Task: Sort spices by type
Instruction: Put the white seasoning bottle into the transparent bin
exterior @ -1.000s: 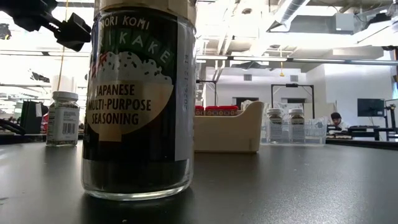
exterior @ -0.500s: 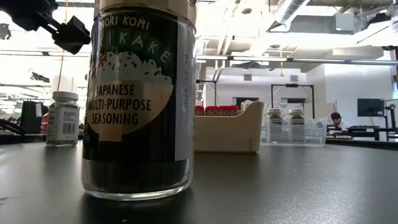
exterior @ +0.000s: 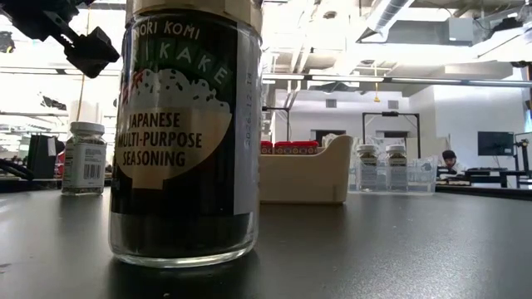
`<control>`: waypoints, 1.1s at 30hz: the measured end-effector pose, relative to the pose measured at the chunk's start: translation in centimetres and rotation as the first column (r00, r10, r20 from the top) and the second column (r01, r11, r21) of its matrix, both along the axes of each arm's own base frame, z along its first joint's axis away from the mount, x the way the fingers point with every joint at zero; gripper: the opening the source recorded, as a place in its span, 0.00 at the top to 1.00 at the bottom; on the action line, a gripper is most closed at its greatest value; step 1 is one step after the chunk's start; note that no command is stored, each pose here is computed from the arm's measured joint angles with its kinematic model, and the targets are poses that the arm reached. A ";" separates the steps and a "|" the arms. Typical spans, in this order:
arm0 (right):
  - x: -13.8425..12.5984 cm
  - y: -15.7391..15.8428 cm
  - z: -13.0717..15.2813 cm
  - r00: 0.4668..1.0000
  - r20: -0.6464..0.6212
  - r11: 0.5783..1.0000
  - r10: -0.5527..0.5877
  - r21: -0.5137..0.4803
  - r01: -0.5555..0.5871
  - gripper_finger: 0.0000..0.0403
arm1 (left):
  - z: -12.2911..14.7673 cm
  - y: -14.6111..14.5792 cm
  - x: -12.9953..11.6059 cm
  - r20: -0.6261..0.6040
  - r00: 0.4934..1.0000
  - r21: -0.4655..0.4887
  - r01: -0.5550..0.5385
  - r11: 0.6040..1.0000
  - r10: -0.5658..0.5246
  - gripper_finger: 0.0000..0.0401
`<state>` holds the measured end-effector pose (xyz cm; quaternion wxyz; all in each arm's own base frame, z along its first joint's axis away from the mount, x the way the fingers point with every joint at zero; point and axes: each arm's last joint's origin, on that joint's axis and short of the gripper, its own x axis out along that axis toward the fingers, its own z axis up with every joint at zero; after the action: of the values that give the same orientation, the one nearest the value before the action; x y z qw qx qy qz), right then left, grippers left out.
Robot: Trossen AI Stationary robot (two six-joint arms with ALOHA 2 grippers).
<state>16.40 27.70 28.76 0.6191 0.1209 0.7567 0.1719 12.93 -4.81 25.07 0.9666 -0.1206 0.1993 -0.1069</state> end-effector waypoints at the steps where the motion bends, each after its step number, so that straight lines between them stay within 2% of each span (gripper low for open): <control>1: -0.4 0.1 0.0 1.000 -0.004 1.000 0.028 -0.012 -0.028 0.25 | 0.0 0.0 0.0 0.000 1.000 0.000 0.000 1.000 0.000 0.21; 8: -3.5 0.5 -0.2 0.989 -0.046 0.984 0.139 -0.102 -0.143 0.25 | 0.0 0.0 0.0 0.000 1.000 -0.002 -0.001 1.000 0.001 0.21; 17: -5.7 1.6 -0.4 0.967 0.144 0.961 0.210 -0.209 -0.178 0.25 | 0.0 0.0 0.0 0.000 1.000 -0.002 -0.001 1.000 0.001 0.21; 21: -5.9 1.6 -0.4 0.983 0.146 0.970 0.115 -0.228 -0.079 0.25 | 0.0 0.0 0.0 -0.007 1.000 -0.031 -0.015 0.999 0.014 0.21; 25: -5.8 1.6 -0.4 0.988 0.122 0.961 -0.094 -0.249 0.122 0.25 | 0.0 0.0 0.0 -0.015 1.000 -0.059 -0.027 0.998 0.026 0.21; 27: -5.7 1.4 -0.4 0.963 0.116 0.924 -0.242 -0.275 0.265 0.25 | 0.0 0.0 0.0 -0.016 0.999 -0.063 -0.028 0.998 0.027 0.21; 29: -5.6 1.2 -0.4 0.918 0.103 0.864 -0.382 -0.314 0.395 0.25 | 0.0 0.0 0.0 -0.016 0.999 -0.063 -0.028 0.998 0.027 0.21; 31: -5.6 0.9 -0.5 0.859 0.101 0.790 -0.502 -0.351 0.503 0.25 | 0.0 0.0 0.0 -0.016 1.000 -0.063 -0.028 0.998 0.027 0.21; 33: -5.6 0.7 -0.5 0.774 0.126 0.692 -0.620 -0.376 0.616 0.25 | 0.0 0.0 0.0 -0.016 1.000 -0.063 -0.028 0.998 0.027 0.21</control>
<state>10.77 28.39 28.27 0.6477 0.2411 0.6934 -0.2037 12.94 -4.80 25.09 0.9622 -0.1545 0.2014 -0.0988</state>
